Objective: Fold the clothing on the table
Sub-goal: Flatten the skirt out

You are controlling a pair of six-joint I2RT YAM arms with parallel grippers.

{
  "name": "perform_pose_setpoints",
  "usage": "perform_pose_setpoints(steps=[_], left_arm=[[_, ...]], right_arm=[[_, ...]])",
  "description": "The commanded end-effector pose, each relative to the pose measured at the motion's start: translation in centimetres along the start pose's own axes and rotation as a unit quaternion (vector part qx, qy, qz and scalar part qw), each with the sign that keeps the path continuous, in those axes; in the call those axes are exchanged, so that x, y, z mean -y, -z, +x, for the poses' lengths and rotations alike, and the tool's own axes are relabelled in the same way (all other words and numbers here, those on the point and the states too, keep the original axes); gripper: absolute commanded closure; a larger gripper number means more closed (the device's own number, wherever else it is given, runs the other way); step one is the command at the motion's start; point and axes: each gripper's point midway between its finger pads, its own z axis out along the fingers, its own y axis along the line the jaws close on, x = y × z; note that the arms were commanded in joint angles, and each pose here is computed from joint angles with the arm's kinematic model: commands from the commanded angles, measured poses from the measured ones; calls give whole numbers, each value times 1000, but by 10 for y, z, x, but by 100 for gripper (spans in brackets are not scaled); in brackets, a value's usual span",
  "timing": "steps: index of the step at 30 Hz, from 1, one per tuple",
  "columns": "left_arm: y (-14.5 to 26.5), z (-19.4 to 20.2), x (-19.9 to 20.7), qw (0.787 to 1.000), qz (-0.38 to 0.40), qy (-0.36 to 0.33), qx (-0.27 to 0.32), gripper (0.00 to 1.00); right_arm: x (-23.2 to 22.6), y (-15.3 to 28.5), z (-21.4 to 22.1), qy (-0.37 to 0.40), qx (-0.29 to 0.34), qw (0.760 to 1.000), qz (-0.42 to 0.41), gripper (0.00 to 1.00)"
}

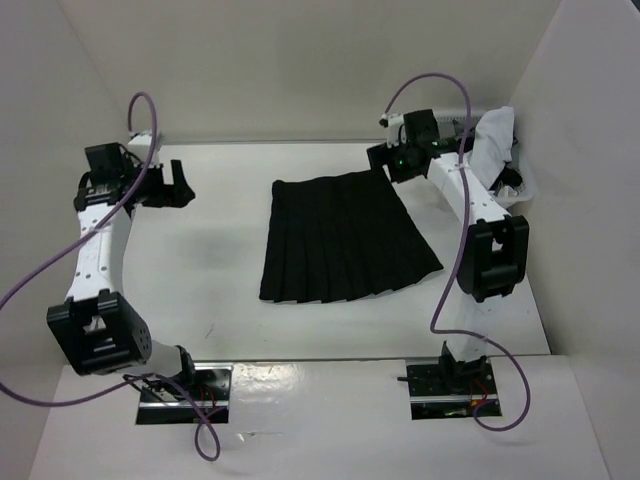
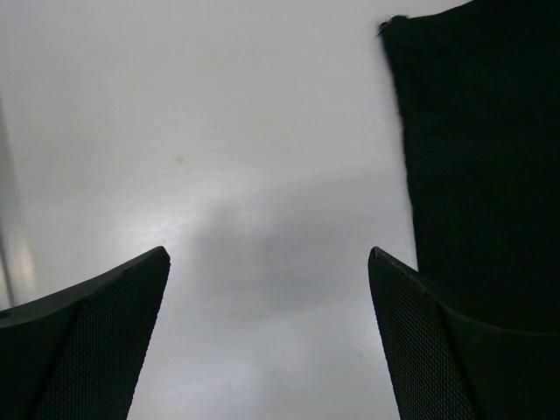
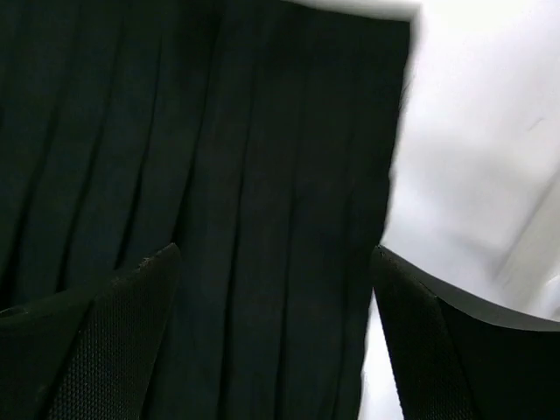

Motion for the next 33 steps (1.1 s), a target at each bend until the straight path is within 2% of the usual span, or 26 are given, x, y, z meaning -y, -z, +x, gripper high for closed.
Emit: perform_pose_setpoints(steps=[1, 3, 7, 12, 14, 17, 27, 33], left_arm=[[50, 19, 0, 999, -42, 31, -6, 0], [58, 41, 1, 998, -50, 44, -21, 0], [77, 62, 8, 997, -59, 42, -11, 0], [79, 80, 5, 997, -65, 48, -11, 0], [85, 78, 4, 997, -73, 40, 1, 0], [86, 77, 1, 996, -78, 39, 8, 0], [93, 74, -5, 994, -106, 34, 19, 0], [95, 73, -6, 993, -112, 32, 22, 0]], right_arm=[[-28, 19, 47, 58, -51, 997, -29, 7], [-40, 23, 70, 70, -72, 994, -49, 4], [-72, 35, 114, 117, -106, 983, -92, 3], [-97, 32, 149, 145, -158, 970, -112, 1], [-101, 21, 158, 132, -175, 970, -110, 1], [-108, 3, 163, 106, -180, 971, -114, 1], [-116, -54, 136, 51, -150, 982, -104, 1], [-119, -86, 136, 23, -160, 982, -94, 1]])
